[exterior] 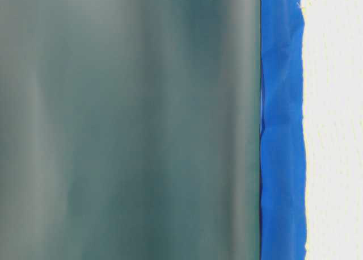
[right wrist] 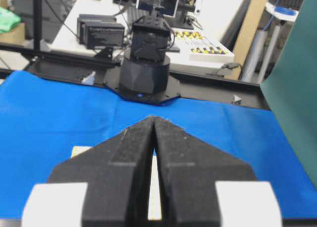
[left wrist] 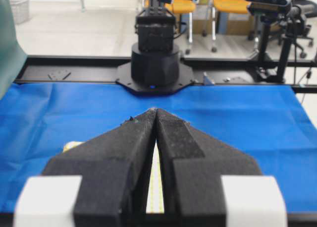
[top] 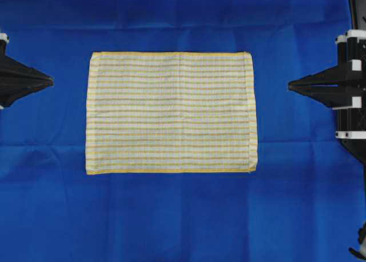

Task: Fold the yellow towel.
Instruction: 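Move both grippers to the towel's far corners and grasp them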

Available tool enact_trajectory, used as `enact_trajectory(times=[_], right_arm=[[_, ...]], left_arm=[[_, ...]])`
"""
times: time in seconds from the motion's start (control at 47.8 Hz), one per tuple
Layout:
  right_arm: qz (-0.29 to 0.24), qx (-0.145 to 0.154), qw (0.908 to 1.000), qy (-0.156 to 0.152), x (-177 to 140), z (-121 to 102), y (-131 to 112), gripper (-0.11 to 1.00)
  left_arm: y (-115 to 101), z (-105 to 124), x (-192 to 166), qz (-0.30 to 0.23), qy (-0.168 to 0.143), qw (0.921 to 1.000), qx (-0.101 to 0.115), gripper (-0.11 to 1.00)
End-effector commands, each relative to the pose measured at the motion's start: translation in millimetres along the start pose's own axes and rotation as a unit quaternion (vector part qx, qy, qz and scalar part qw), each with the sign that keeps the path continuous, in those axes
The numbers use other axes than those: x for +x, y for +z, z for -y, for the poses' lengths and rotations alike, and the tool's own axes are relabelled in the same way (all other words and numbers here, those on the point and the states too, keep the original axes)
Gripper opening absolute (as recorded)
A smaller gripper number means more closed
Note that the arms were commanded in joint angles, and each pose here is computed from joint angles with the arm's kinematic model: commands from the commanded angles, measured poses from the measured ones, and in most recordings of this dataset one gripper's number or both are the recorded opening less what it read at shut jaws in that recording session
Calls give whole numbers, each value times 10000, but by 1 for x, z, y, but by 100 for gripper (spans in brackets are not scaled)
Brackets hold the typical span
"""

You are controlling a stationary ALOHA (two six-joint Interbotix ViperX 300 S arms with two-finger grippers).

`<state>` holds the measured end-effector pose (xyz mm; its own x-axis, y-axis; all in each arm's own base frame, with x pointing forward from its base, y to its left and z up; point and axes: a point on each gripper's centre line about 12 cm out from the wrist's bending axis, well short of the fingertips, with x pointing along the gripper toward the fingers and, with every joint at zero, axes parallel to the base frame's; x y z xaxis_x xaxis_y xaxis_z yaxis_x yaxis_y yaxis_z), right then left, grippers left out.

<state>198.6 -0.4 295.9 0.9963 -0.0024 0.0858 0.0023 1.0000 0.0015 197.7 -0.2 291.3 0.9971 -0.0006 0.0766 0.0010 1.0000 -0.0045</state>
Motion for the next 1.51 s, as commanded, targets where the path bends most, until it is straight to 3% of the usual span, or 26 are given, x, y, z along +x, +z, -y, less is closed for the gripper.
enact_trajectory(times=[0.0,0.272,0.502,0.732,0.795,0.837,1.025,1.067,1.109,1.276,1.485], right_arm=[[16,20,9999,-117,5,5,6,1],[-1088,259,9909,-754,23,32,-10,1],[-1891,667,9641,-1741,30,80,-46,1],[-2704,905,9325,-2215,38,111,-86,2],[-2876,956,9253,-2281,40,116,-96,3],[-3012,997,9192,-2332,42,121,-104,10],[-3266,1094,9049,-2499,45,135,-128,65],[-3284,1101,9034,-2527,46,137,-133,74],[-3338,1116,9008,-2544,47,139,-139,75],[-3585,1178,8899,-2564,48,142,-159,60],[-3852,1329,8740,-2647,46,146,-180,62]], left_arm=[[1,-9,3,-3,243,9995,-198,1],[-15,-22,10,-351,568,9977,-120,1],[-48,-46,25,-1121,1024,9883,159,2],[-87,-77,34,-1868,1530,9704,100,3],[-98,-83,36,-2023,1634,9656,58,10],[-104,-88,37,-2109,1704,9625,21,21],[-137,-102,45,-2584,1843,9483,-47,74],[-143,-103,47,-2679,1851,9455,-60,81],[-149,-106,48,-2766,1876,9425,-82,80],[-171,-118,49,-3021,2032,9312,-167,77],[-195,-130,41,-3311,2230,9164,-285,77]])
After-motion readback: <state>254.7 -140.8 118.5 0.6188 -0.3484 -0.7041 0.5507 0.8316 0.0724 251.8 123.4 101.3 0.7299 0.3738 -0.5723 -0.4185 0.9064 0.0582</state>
